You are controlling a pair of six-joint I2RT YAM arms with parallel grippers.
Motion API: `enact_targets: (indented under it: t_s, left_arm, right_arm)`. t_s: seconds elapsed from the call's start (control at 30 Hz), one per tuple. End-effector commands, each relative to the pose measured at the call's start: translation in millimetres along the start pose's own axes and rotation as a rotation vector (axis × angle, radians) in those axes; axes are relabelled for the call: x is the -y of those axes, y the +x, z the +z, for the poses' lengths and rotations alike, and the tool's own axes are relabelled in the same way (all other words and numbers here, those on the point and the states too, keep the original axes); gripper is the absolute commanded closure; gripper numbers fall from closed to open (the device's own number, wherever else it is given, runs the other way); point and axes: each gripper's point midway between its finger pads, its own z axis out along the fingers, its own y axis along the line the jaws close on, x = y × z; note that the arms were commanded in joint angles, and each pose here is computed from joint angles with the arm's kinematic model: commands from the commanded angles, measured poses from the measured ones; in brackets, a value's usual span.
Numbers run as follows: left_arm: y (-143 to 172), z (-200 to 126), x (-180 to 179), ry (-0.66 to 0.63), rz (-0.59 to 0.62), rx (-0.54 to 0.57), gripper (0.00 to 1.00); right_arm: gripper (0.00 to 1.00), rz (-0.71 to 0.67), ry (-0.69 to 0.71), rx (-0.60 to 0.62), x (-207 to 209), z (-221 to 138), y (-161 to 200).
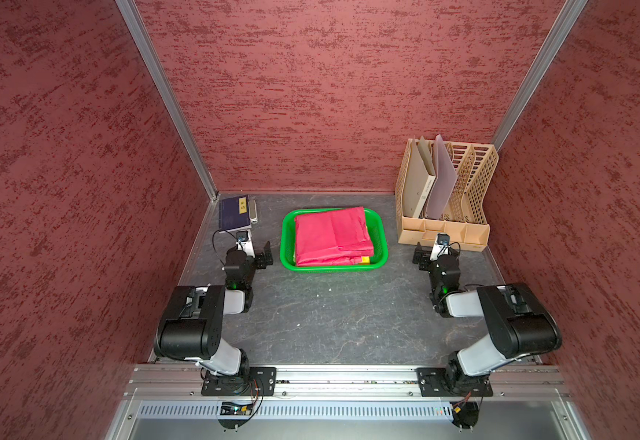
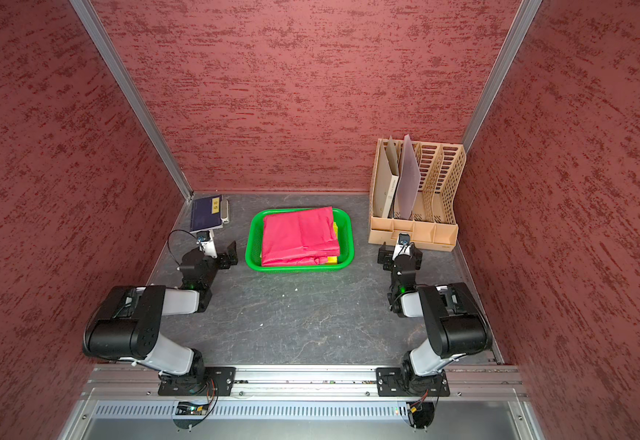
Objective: Put the folded raincoat in the basket
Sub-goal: Reset both arms
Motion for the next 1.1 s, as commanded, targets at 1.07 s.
enact_targets:
  t_s: [1.07]
  left_arm:
    - [-2.3, -0.5, 0.5, 0.008, -0.012, 0.005, 0.00]
  right_arm:
    - [0.02, 0.013, -0.014, 0.009, -0.8, 0.7, -5.4]
